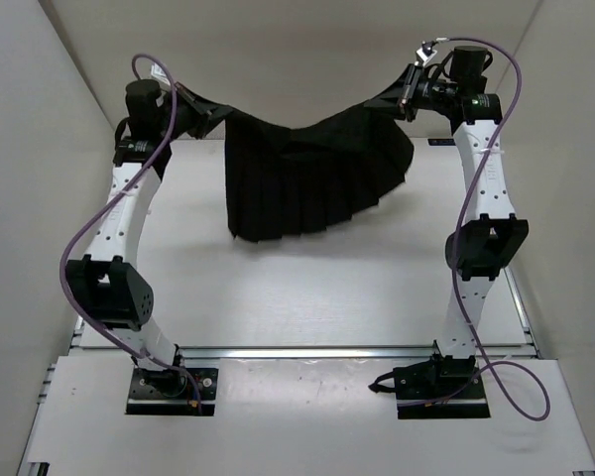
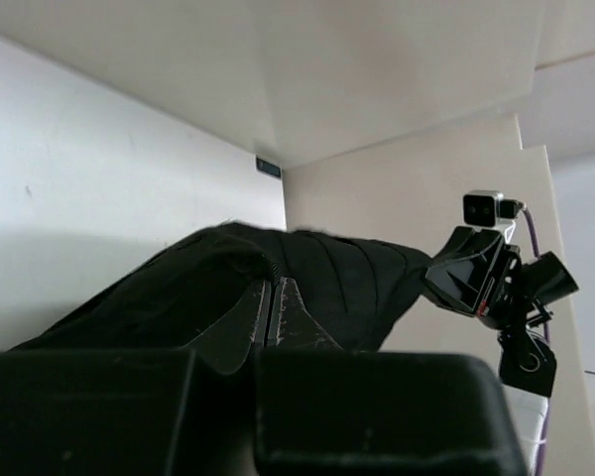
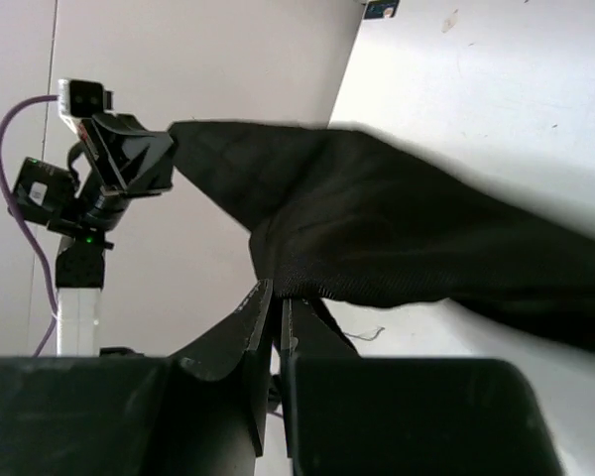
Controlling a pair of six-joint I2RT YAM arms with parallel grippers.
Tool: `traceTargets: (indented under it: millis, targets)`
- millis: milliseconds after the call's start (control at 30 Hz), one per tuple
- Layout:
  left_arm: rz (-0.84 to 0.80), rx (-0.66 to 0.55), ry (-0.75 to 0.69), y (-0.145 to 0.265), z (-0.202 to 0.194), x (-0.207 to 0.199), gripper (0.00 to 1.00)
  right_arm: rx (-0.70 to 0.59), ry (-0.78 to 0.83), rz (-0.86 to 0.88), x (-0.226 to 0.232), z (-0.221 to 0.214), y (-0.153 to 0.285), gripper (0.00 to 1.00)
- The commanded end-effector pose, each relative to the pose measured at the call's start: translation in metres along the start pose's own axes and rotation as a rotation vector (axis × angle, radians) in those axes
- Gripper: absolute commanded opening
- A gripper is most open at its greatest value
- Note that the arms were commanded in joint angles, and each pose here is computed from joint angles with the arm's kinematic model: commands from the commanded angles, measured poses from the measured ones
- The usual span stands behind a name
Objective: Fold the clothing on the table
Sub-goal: Flatten the skirt out, then fold the skirt
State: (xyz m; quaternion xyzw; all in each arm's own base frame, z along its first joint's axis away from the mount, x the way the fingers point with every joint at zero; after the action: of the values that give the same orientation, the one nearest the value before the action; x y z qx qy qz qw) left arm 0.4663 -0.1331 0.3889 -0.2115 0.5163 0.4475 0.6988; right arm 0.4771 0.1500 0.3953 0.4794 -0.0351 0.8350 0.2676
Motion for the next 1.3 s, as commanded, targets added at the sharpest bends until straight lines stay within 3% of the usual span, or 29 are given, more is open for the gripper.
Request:
traceTargets:
  millis: [0,67,100,133,200,333,400,467,500,600,733,833,1267]
  targets:
    - [-0.127,-0.091,-0.169,0.054,0.019,-0.081,0.0,-0.022,0.105,0.096,0.071,0.001,0.032,0.0]
    - [-0.094,-0.059,-0.152,0.059,0.0,-0.052,0.0,0.002,0.079,-0.003,0.042,-0.017,0.03,0.01]
    - [-0.039,-0.013,-0.097,0.05,-0.019,-0.016,0.0,0.014,0.057,-0.033,0.028,-0.023,0.028,0.0]
    - [-0.063,-0.029,-0.098,0.062,-0.023,-0.018,0.0,0.037,0.035,-0.071,0.011,-0.036,0.027,0.0]
    - [-0.021,0.01,-0.054,0.068,-0.054,0.019,0.0,0.061,0.014,-0.173,-0.02,-0.06,0.023,0.0]
    - [0.128,0.133,0.049,0.089,-0.137,0.121,0.0,0.14,-0.059,-0.362,-0.086,-0.132,0.026,0.0]
    - [0.233,0.199,0.108,0.106,-0.178,0.18,0.02,0.211,-0.115,-0.46,-0.12,-0.184,0.035,0.07]
    - [0.312,0.263,0.125,0.12,-0.208,0.215,0.49,0.251,-0.121,-0.565,-0.144,-0.214,0.044,0.22]
    - [0.342,0.29,0.122,0.129,-0.222,0.231,0.51,0.276,-0.134,-0.629,-0.161,-0.229,0.051,0.3]
    - [0.376,0.343,0.118,0.142,-0.243,0.251,0.73,0.308,-0.12,-0.702,-0.18,-0.256,0.067,0.43]
    - [0.396,0.391,0.045,0.147,-0.252,0.255,0.79,0.383,-0.111,-0.776,-0.191,-0.304,0.083,0.44]
    - [0.448,0.389,0.03,0.15,-0.258,0.27,0.81,0.35,-0.092,-0.771,-0.194,-0.322,0.086,0.48]
    - [0.739,0.328,-0.079,0.136,-0.248,0.313,0.73,0.42,-0.178,-0.747,-0.211,-0.37,0.054,0.48]
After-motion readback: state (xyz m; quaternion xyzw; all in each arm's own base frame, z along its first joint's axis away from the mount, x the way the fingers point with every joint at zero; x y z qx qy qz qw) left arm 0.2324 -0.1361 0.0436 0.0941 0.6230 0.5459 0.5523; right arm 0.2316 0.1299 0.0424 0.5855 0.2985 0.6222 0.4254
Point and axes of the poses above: each gripper's point midway between its finger pads, its own y axis back along the fingers, its own x axis along the line the jaws close on, z = x × y, the point moved 2 cm from there along y, back along the fingers, and after that the axes turned 5 degrees about y, right-handed, at the moved point
